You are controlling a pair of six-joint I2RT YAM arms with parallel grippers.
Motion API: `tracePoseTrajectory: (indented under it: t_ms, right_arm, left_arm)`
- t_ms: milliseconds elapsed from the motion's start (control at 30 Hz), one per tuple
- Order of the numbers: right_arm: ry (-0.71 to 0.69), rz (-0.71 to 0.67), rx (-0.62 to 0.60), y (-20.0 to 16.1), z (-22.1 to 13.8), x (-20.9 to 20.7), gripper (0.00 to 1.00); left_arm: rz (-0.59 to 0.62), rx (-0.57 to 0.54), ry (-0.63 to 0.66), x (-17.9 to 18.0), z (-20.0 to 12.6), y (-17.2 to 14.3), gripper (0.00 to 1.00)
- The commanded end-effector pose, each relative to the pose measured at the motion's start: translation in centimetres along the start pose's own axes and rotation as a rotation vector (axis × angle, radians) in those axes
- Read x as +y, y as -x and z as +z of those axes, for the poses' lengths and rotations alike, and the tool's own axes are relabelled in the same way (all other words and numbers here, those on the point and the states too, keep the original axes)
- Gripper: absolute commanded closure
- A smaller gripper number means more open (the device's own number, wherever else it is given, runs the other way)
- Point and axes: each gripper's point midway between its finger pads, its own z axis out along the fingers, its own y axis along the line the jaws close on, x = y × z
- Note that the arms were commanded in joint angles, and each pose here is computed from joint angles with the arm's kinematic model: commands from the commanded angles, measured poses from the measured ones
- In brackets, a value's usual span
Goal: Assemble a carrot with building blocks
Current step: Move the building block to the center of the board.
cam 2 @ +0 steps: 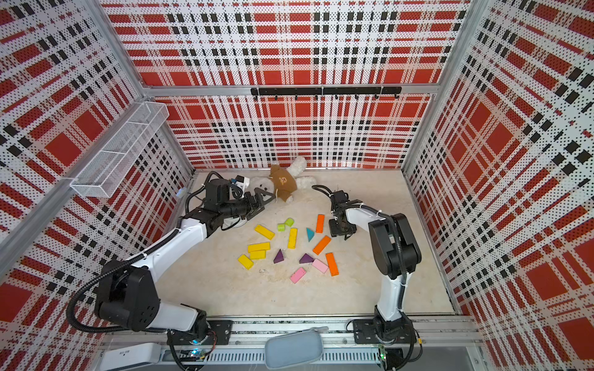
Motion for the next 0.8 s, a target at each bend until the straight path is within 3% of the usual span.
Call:
tracePoseTrajectory:
  t_ms: [0, 767]
  right_arm:
    - [-0.016, 0.009, -0.015, 0.95, 0.08, -0.33, 0.39]
    - [0.014, 0.087, -0.053, 1.48, -0.49, 0.01, 0.54]
  left_arm:
    - [-0.001, 0.003, -0.016, -0.30, 0.20, -0.07, 0.00]
    - [0.005, 0.009, -0.019, -0.47, 0.34, -0.31, 0.01]
